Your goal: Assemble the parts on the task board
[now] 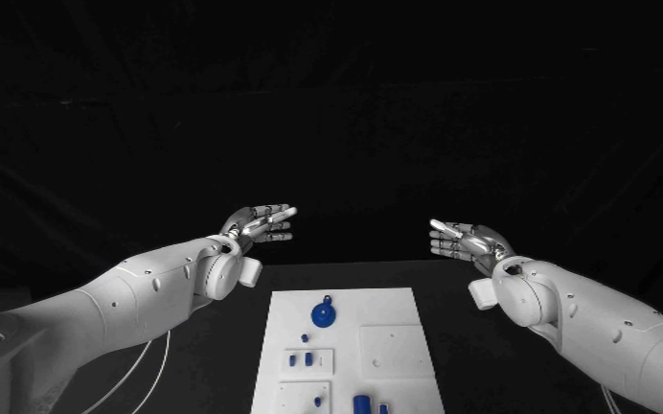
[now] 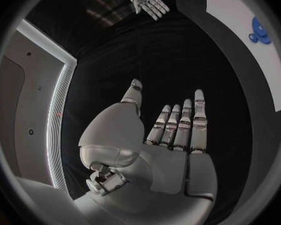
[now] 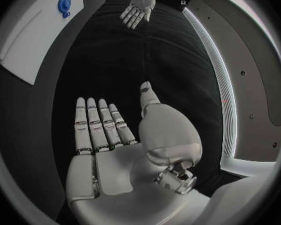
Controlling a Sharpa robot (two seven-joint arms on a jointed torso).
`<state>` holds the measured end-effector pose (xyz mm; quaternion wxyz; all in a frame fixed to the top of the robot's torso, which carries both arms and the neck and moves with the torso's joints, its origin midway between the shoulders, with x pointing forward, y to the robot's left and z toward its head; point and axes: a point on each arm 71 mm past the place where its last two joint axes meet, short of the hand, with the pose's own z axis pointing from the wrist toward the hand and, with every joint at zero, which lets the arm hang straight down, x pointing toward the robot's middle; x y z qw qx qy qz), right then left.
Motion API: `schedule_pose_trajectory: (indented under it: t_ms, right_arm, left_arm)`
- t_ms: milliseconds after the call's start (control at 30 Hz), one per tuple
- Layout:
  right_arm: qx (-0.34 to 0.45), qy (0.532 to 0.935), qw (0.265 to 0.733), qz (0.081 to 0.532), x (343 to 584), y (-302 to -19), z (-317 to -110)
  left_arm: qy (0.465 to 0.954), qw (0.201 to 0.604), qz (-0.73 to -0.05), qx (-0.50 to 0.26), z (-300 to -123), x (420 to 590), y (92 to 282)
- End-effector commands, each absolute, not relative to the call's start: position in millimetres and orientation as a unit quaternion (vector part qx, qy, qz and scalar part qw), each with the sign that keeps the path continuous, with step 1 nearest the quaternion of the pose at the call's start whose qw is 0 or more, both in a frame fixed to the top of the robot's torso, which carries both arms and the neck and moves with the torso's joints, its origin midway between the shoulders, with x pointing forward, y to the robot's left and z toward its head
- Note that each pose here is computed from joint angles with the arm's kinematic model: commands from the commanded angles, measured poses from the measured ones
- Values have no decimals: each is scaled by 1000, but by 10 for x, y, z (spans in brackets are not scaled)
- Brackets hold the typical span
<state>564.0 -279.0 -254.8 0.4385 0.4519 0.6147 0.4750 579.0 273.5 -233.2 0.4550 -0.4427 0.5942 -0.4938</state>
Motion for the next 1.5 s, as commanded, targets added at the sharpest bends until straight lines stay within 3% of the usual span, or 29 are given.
schedule_pose_trajectory:
  t_ms: [33,233,567,733,933,1500]
  right_arm:
    - [453,611,442,476,5630,-2766,-2528]
    - [454,586,455,494,5550,-2609,-2434]
    - [474,523,482,519,5097,-2165,-2269]
    - [488,508,489,515,4830,-2015,-2247]
    - [497,503,492,508,4644,-1935,-2242]
    - [498,502,493,507,4618,-1924,-2242]
  left_arm:
    - [592,456,-497,-442,-2335,5768,2701]
    - [577,461,-501,-451,-2371,5639,2573]
    - [534,478,-509,-478,-2373,5136,2193]
    - [516,486,-509,-490,-2316,4862,2039]
    - [504,492,-507,-497,-2257,4664,1944]
    - [502,493,-507,-498,-2242,4618,1924]
